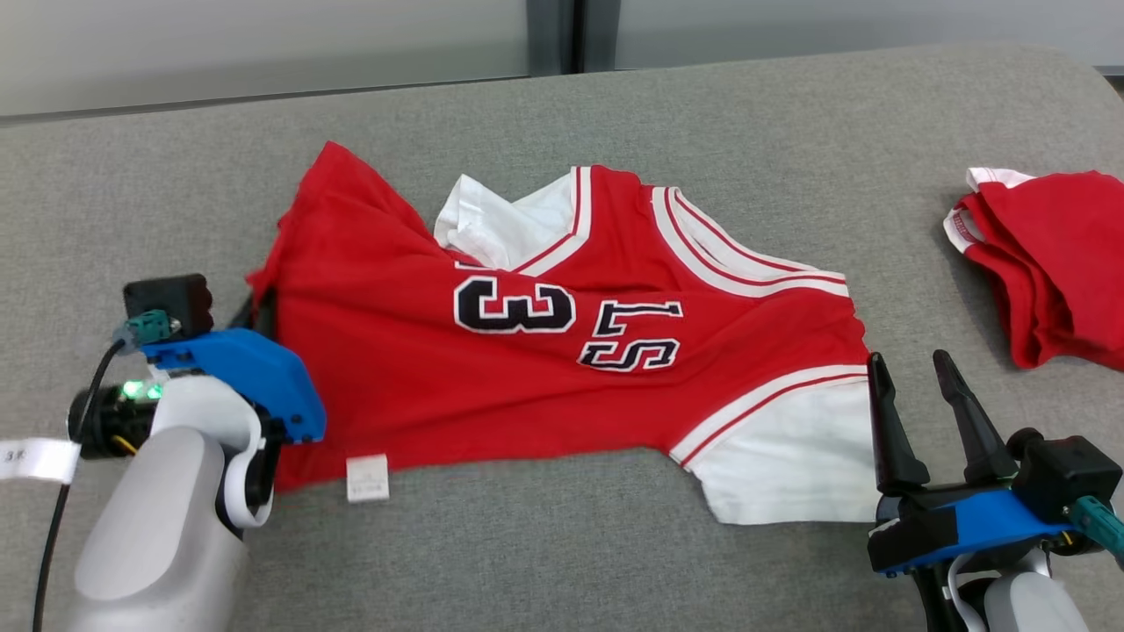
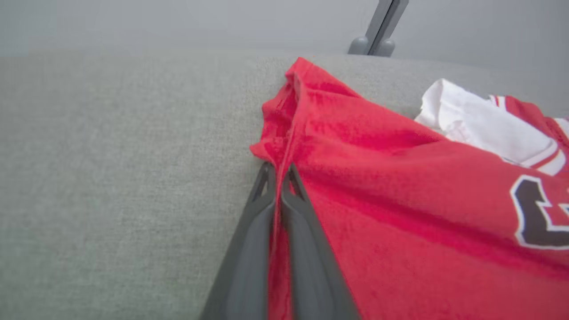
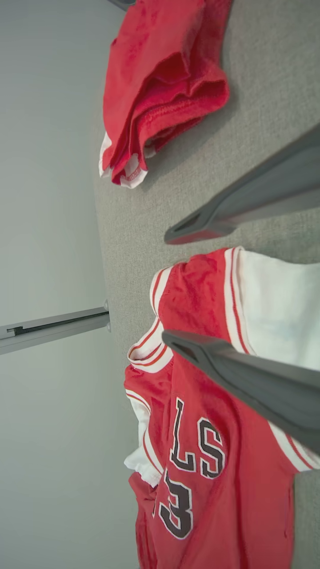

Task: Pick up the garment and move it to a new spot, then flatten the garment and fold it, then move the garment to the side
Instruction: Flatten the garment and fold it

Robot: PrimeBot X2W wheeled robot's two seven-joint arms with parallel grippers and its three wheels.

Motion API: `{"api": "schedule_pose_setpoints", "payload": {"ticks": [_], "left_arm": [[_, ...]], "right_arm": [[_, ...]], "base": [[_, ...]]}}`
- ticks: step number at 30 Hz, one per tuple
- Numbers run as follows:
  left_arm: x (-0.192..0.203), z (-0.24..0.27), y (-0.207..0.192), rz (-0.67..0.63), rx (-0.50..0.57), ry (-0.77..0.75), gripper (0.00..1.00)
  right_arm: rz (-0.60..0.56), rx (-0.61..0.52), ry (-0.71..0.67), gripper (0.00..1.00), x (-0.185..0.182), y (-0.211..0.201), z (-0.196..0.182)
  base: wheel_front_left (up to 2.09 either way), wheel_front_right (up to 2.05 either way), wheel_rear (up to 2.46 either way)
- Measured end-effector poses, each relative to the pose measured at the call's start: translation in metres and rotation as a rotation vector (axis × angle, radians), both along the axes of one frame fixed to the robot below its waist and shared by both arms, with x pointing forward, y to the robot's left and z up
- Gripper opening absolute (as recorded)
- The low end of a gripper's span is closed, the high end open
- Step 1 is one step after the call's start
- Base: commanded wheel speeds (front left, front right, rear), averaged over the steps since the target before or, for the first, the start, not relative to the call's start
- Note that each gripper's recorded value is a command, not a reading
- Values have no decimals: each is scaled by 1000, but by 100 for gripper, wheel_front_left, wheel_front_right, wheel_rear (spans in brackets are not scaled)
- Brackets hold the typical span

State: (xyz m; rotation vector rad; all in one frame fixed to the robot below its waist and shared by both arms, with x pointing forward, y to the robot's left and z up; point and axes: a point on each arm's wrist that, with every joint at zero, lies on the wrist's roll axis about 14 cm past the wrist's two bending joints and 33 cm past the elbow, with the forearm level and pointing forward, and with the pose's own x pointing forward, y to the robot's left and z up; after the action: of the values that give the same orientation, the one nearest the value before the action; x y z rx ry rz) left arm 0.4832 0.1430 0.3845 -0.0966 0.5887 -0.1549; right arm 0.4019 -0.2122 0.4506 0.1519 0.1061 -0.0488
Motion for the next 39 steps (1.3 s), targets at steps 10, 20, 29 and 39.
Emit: {"api": "schedule_pose_setpoints", "payload": {"ticks": [10,20,29,39], "left_arm": [[24,39,13,15,21,-287,90],[11,71,21,64,-77,-432,100],[-50,105,33,142,-140,-569,100],[-100,84,42,176,-107,-522,100]], "right_arm": [[23,5,-12,100,5,8,3],[14,-2,-46,100,-8,4,22],[26,-31,-93,100,-19,6,49],[89,-56,-88,100,-26,25,52]], "base": [[0,0,0],[0,0,0],[0,0,0],[0,0,0]]}}
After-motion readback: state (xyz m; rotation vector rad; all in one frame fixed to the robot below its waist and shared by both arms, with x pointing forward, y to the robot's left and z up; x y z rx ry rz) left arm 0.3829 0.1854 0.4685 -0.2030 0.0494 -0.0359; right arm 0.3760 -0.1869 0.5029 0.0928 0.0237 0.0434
